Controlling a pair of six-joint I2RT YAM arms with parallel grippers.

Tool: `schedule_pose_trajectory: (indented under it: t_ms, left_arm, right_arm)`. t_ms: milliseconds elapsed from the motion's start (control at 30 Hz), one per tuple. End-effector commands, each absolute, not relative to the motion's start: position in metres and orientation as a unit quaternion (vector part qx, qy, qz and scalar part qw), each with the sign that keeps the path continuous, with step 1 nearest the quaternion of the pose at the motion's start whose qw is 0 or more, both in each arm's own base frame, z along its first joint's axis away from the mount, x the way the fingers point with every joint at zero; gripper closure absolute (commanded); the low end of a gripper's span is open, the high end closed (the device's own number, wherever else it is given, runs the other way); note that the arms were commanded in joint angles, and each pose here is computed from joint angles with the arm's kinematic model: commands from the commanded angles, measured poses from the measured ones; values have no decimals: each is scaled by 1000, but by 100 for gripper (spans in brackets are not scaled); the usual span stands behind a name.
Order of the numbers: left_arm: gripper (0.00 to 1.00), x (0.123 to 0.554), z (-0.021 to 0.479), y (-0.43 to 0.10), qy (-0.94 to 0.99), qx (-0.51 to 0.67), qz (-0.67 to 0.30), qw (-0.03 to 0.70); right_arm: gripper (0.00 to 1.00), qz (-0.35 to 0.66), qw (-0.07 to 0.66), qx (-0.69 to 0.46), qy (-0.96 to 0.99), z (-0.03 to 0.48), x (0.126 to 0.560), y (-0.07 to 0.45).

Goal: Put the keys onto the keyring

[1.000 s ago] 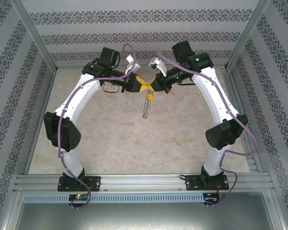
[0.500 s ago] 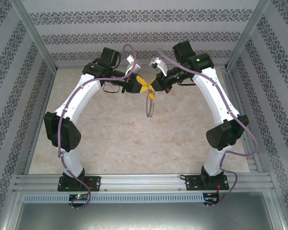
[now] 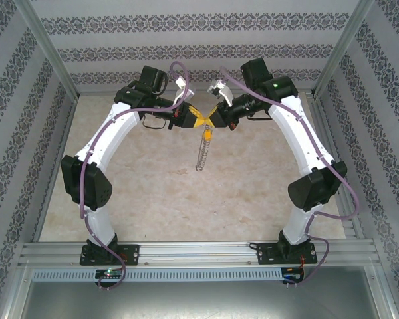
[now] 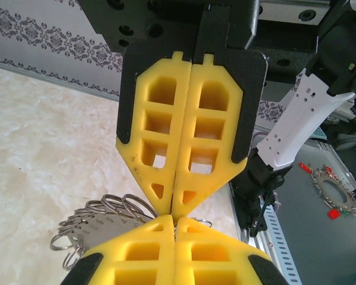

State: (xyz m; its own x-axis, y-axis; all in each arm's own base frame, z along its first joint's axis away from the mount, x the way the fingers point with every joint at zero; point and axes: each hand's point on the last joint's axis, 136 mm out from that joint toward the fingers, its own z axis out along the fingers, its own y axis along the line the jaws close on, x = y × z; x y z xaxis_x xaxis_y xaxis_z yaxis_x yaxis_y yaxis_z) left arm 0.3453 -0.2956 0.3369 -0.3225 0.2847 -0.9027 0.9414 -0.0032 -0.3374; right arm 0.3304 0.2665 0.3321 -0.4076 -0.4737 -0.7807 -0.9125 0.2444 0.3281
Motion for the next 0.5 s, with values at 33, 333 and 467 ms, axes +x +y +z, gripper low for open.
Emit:
schedule_pose_trajectory:
  t_ms: [33,333,467]
  left_arm:
    - [100,322,334,-315,609,498,-543,293]
    - [100,332,343,-317,605,496,-524,338]
    - [100,333,349,-316,600,497,-520,351]
  right_arm:
    - [100,410,345,-485,691,366,339,276]
    - [65,427,368,-457,689,373,347,265]
    - [55,438,382,-440,685,381,346,253]
